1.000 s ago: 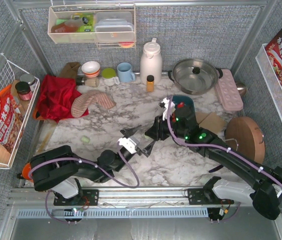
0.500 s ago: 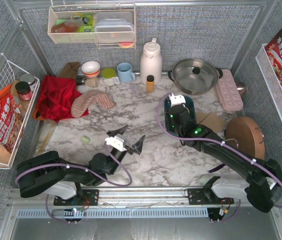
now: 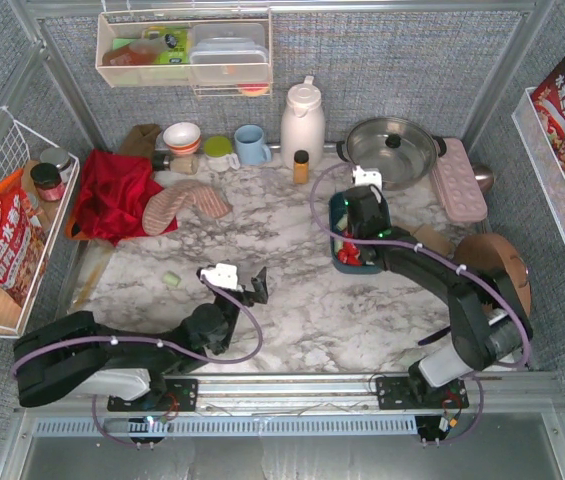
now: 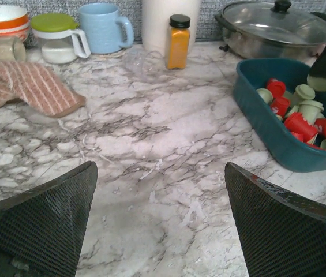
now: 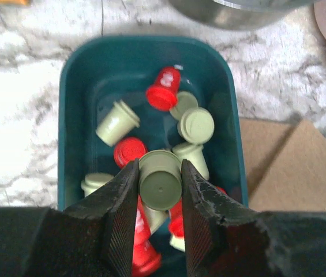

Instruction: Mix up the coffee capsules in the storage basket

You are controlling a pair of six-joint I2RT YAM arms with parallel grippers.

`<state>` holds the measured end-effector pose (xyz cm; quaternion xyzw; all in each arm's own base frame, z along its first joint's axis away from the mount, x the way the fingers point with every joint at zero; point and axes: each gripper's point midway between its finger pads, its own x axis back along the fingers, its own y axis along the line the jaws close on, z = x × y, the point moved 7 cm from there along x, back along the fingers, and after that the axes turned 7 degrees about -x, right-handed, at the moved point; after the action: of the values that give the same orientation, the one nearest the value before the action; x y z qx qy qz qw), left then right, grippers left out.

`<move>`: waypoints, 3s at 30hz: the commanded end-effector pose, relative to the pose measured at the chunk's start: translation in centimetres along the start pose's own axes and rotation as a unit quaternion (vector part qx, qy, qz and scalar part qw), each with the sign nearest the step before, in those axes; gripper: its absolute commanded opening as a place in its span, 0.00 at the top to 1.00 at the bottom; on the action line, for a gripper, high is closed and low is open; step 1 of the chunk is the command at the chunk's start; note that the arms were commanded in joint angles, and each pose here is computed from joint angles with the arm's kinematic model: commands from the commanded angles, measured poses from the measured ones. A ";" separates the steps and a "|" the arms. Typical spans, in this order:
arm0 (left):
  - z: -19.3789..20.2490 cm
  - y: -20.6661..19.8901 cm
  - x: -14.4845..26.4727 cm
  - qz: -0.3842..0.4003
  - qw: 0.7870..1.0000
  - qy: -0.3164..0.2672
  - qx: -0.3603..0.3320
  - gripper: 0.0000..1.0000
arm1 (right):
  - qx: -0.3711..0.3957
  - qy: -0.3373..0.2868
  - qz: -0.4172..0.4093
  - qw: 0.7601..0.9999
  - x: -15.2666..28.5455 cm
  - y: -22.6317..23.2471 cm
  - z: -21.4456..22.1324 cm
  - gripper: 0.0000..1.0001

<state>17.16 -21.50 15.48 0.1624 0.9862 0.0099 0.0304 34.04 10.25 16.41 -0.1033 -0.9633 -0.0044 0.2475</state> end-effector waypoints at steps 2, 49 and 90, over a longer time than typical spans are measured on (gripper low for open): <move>1.0 1.1 0.8 -0.035 0.999 0.040 0.005 0.01 | -0.039 -0.032 -0.049 0.998 -1.4 1.5 -3.0 0.50; 4.3 8.0 11.9 -0.387 0.801 0.365 0.274 0.01 | -0.121 0.012 -0.178 0.977 8.7 -1.8 1.1 0.18; 8.1 5.3 10.8 -0.401 0.777 0.436 0.214 0.44 | -0.124 0.035 -0.168 0.977 7.7 -1.3 2.0 0.17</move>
<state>9.14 -12.70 6.92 -0.2689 0.8469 -0.1528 -0.4326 25.91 10.47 18.14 0.0309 -0.9485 -0.1641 0.2693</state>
